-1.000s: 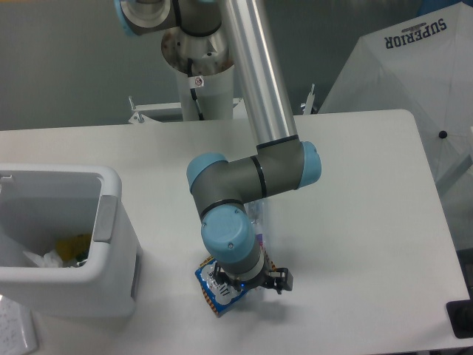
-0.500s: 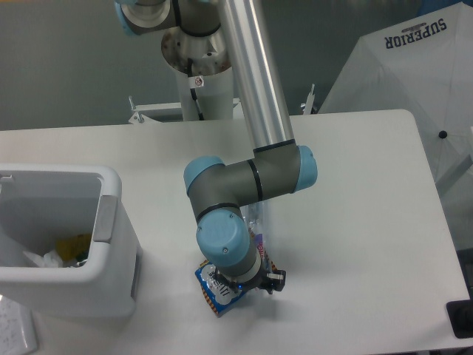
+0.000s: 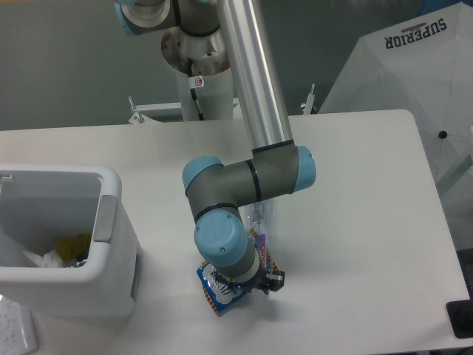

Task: Place the trash in the trash can
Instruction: 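Align the gripper around the bottle and close on it, then lift the bottle and carry it over the white trash bin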

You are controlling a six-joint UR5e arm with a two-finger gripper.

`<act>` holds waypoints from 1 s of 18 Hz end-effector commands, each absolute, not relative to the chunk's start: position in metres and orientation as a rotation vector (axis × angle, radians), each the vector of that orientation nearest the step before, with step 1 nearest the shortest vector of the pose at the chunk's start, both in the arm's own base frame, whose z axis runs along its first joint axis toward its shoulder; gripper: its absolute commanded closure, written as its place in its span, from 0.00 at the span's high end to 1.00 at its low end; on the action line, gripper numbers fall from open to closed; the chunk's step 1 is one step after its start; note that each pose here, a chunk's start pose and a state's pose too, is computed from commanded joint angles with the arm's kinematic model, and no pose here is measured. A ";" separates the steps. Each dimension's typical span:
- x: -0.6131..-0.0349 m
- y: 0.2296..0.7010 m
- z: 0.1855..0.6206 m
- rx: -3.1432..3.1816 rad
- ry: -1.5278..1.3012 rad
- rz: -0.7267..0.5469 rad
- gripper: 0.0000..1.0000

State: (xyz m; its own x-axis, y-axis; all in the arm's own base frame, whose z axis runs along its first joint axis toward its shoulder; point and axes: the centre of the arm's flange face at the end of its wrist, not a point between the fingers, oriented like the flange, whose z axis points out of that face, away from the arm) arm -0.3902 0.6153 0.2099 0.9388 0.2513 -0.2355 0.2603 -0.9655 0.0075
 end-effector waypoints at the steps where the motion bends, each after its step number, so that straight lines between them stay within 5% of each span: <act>1: -0.390 0.614 0.214 3.060 0.404 -0.364 0.00; 9: -0.397 0.605 0.280 3.191 0.462 -0.335 0.00; 18: -0.391 0.582 0.407 3.472 0.543 -0.253 0.00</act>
